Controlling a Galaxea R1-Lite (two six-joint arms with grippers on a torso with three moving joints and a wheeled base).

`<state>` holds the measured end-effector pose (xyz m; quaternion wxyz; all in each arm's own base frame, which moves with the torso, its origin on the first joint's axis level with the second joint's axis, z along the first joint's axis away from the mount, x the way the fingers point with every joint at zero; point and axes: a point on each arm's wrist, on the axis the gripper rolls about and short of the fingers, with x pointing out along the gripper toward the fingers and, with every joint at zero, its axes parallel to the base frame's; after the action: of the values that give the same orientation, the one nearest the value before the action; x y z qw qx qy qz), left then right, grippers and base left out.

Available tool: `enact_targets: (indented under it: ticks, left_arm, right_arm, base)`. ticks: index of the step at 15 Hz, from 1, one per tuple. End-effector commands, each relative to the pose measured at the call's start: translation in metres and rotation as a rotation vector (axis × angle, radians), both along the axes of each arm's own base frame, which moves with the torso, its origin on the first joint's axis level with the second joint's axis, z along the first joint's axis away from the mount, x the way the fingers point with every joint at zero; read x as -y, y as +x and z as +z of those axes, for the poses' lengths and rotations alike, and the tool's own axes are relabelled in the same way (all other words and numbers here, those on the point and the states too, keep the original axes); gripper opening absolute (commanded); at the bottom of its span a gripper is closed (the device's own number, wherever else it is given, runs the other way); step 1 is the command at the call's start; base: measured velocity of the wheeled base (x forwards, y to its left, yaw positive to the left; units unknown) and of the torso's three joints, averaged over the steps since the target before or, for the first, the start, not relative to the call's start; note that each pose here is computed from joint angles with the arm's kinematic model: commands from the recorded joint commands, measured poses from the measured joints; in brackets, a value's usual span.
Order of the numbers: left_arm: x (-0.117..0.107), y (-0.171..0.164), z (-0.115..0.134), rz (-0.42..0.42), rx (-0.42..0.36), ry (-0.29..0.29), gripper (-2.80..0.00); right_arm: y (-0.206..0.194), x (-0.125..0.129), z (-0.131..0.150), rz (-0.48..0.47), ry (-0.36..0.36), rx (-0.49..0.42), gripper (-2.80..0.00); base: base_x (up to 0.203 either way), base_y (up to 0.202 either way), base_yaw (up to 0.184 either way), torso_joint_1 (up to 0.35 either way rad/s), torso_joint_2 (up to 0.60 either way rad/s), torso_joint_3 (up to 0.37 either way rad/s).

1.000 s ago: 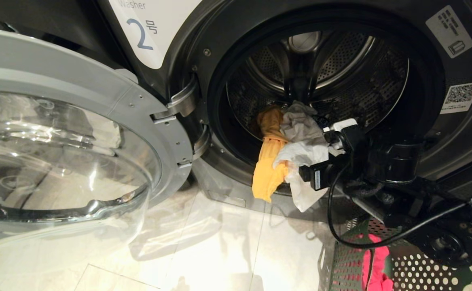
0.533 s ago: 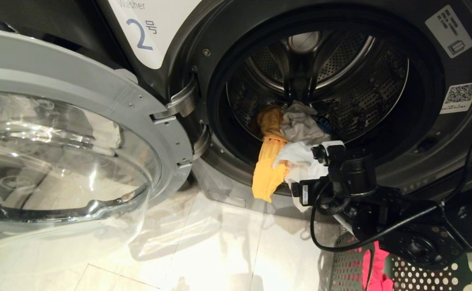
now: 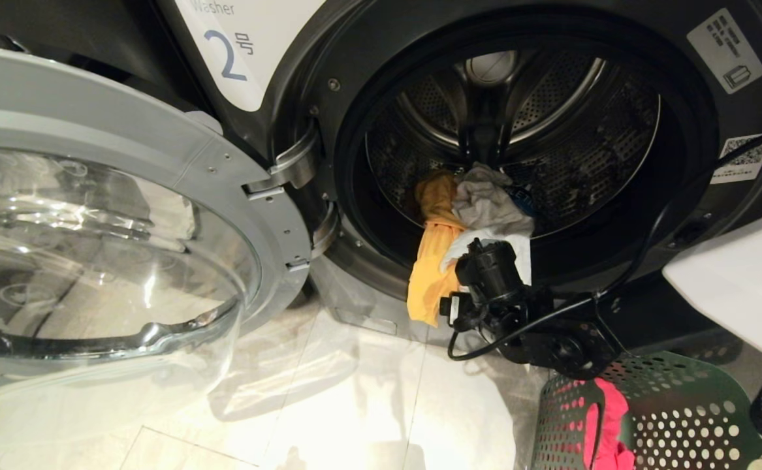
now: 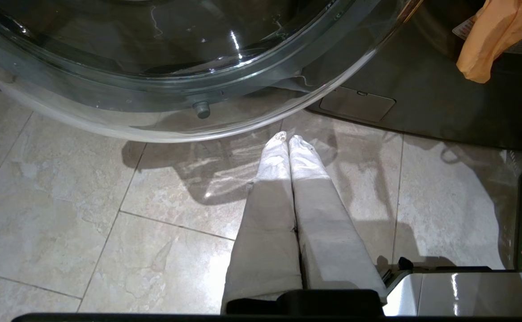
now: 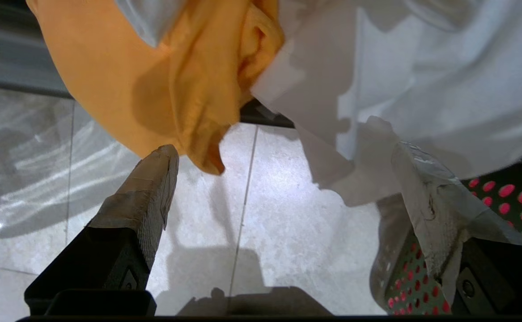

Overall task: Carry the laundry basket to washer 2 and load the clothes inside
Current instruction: Place the clothes into the washing machine

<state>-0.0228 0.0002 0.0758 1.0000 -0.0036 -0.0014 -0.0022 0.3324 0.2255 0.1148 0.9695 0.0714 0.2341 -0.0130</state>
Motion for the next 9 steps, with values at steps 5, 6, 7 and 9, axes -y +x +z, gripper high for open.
enact_targets:
  ticks: [5, 6, 7, 9]
  left_arm:
    - [0.0, 0.0, 0.0, 0.0, -0.003, 0.0, -2.8]
    - [0.0, 0.0, 0.0, 0.0, -0.003, 0.0, -2.8]
    - [0.0, 0.0, 0.0, 0.0, -0.003, 0.0, -2.8]
    - [0.0, 0.0, 0.0, 0.001, -0.003, 0.0, -2.8]
  right_arm:
    - [0.033, -0.019, -0.014, -0.026, 0.045, 0.031, 0.0]
    - [0.038, -0.02, -0.013, -0.037, 0.053, 0.043, 0.0]
    - [0.043, -0.021, -0.011, -0.057, 0.063, 0.064, 0.0]
    - [0.051, -0.02, -0.012, -0.094, 0.059, 0.085, 0.0]
  base:
    - [0.0, 0.0, 0.0, 0.0, 0.0, 0.0]
    - [0.0, 0.0, 0.0, 0.0, 0.0, 0.0]
    - [0.0, 0.0, 0.0, 0.0, 0.0, 0.0]
    - [0.0, 0.0, 0.0, 0.0, 0.0, 0.0]
